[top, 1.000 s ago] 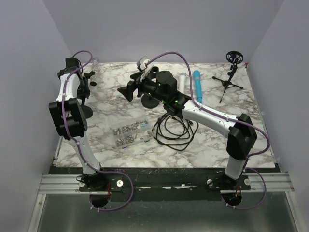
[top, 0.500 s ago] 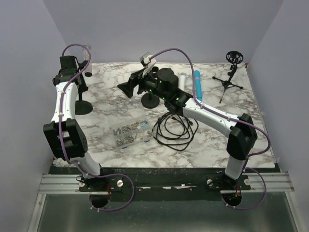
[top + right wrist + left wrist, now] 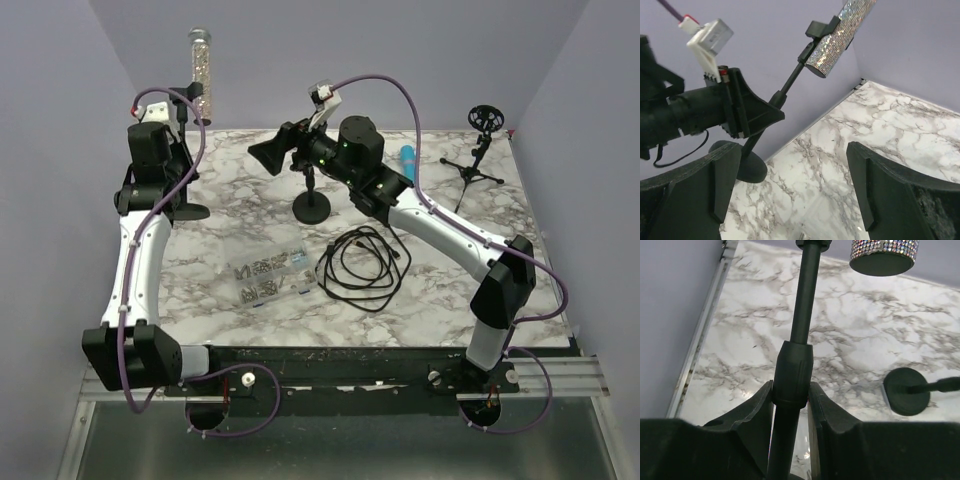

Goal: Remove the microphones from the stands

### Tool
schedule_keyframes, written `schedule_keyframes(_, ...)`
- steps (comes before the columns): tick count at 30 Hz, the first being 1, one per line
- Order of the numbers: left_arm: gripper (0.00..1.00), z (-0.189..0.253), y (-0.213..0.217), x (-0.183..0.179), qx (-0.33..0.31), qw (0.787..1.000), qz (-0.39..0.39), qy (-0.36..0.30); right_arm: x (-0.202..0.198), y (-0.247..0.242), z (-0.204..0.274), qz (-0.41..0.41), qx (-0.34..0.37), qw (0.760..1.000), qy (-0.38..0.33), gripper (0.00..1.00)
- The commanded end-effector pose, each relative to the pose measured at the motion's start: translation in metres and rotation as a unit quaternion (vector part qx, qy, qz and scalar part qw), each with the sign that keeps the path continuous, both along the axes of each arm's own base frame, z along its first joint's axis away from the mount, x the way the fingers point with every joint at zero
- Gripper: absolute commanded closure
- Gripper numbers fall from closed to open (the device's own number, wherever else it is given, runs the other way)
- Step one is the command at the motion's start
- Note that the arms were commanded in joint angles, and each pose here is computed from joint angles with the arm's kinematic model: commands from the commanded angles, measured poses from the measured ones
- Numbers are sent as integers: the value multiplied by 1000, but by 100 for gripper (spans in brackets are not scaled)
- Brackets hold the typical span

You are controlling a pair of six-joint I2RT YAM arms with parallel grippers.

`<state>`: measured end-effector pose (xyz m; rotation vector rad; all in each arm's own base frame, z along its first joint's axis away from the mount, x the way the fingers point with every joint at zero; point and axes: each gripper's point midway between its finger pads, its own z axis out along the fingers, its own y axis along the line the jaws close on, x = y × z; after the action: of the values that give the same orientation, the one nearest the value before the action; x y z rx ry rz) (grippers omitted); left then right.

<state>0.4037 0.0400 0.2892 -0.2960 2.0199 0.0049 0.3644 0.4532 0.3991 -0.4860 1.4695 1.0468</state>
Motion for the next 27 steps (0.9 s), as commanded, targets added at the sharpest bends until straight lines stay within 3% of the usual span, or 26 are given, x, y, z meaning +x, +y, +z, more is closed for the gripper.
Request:
schedule_keyframes(1,100,85,-47,-6,2,982,-91,-166,-10,-12,33,20,29,999,18,5)
schedule_keyframes(10,100,103,-119,-45,-32,948,-205,-242,-8,-35,62,7,61,997,51,3)
schedule_keyframes(18,100,90,-166,-69,-50,925,-276,-258,10,-63,81,-27,91,993,74,0)
schedule_keyframes(27,100,77,-193,-84,-67,910,-316,-262,29,-96,80,-72,104,988,89,5)
